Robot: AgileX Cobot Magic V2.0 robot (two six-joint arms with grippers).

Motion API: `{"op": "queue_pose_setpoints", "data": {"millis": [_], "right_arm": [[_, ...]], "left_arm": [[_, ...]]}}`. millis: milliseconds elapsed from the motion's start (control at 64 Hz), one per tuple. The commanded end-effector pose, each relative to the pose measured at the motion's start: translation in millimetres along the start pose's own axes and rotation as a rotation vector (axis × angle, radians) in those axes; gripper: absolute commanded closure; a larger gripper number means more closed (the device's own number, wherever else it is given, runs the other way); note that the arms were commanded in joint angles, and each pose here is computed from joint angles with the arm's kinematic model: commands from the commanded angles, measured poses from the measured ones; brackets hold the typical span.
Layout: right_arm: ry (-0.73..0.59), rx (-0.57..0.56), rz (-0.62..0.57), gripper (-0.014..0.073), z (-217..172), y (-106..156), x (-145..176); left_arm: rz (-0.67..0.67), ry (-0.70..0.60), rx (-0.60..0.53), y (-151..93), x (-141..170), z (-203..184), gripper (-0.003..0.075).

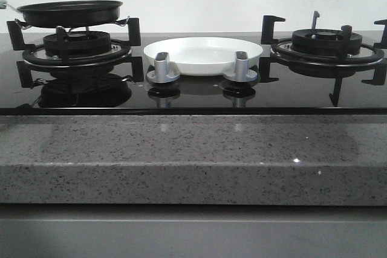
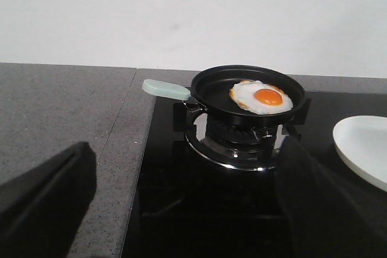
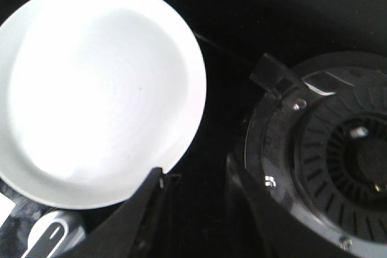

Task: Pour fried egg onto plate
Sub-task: 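Move the right gripper down to the rim of the white plate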

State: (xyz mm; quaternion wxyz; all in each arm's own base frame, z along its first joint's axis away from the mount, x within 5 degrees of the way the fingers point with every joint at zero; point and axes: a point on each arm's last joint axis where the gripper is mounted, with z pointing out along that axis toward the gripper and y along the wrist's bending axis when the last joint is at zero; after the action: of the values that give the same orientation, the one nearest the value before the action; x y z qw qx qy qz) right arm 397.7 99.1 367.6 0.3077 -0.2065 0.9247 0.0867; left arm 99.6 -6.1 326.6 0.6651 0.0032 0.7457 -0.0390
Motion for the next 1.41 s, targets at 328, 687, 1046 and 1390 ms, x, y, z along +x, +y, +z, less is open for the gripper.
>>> {"op": "queue_pose_setpoints", "data": {"millis": [328, 687, 1046, 1390], "right_arm": [[0.062, -0.07, -0.075, 0.0346, 40, -6, -26], [0.115, -0.09, -0.066, 0.0262, 72, -10, -21], [0.101, -0.138, -0.05, 0.0265, 80, -7, -22], [0.125, -0.153, -0.048, 0.0278, 79, -6, -20]], "left_arm": [[-0.016, -0.114, 0.007, -1, -19, -2, 0.0136], [-0.016, -0.114, 0.007, -1, -19, -2, 0.0144], [-0.016, -0.114, 0.007, -1, -19, -2, 0.0144], [-0.016, -0.114, 0.007, -1, -19, -2, 0.0145]]}}
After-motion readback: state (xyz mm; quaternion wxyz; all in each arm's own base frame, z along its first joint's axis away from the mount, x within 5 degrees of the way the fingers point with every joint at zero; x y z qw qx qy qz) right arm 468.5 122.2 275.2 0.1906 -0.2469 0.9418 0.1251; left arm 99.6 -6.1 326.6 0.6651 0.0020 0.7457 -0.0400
